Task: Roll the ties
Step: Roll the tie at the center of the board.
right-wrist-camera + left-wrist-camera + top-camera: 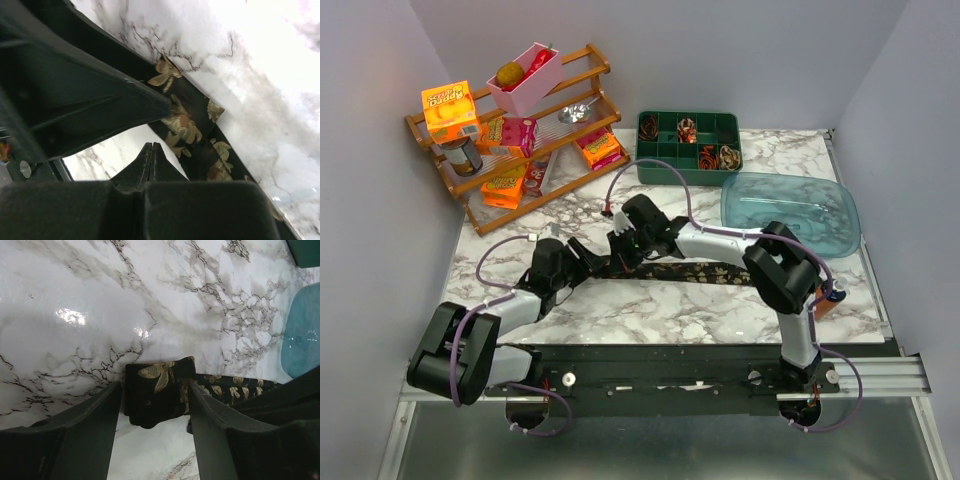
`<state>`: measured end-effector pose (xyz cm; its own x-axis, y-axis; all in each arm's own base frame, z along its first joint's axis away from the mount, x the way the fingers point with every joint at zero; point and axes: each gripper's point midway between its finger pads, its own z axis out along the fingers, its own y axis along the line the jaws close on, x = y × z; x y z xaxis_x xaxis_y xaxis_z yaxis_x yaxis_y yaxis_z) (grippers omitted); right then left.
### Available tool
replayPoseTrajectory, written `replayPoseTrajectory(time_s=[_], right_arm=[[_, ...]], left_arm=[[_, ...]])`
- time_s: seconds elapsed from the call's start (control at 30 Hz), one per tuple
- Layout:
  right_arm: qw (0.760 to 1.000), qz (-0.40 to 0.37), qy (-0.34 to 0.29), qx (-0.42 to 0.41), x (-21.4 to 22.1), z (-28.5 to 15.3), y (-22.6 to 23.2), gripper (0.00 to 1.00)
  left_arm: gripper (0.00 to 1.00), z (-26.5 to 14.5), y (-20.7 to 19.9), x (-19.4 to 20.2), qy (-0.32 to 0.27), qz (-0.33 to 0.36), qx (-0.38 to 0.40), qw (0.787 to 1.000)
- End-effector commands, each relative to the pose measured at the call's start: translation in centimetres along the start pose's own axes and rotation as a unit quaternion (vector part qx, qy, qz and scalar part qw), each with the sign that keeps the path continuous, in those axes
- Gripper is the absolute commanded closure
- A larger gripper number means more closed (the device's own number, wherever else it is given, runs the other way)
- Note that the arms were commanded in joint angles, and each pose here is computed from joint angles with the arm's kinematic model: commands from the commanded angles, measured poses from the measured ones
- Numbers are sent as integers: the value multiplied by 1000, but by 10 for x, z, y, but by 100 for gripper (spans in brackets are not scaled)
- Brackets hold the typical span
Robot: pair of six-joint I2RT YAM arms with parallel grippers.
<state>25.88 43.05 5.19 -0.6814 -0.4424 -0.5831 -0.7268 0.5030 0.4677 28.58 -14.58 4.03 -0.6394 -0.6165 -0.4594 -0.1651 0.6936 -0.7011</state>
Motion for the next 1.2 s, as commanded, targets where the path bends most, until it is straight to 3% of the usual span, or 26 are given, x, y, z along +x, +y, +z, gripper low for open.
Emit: replayPoseTrajectory(time_s=[0.0, 0.17, 0.43, 1.17], right_arm=[[997, -37, -63, 18, -39, -29, 14, 99], [996, -36, -72, 45, -47, -20, 2, 99], [996, -11, -18, 84, -12, 17, -34, 99], [998, 10, -15, 67, 4, 0, -18, 99]], left_arm=[[32, -5, 9, 5, 4, 5, -10, 1000], [31, -10, 11, 3, -4, 6, -16, 1000], [34, -12, 15, 3, -10, -1, -24, 1000], [38, 0, 21, 14, 8, -11, -17, 1000]])
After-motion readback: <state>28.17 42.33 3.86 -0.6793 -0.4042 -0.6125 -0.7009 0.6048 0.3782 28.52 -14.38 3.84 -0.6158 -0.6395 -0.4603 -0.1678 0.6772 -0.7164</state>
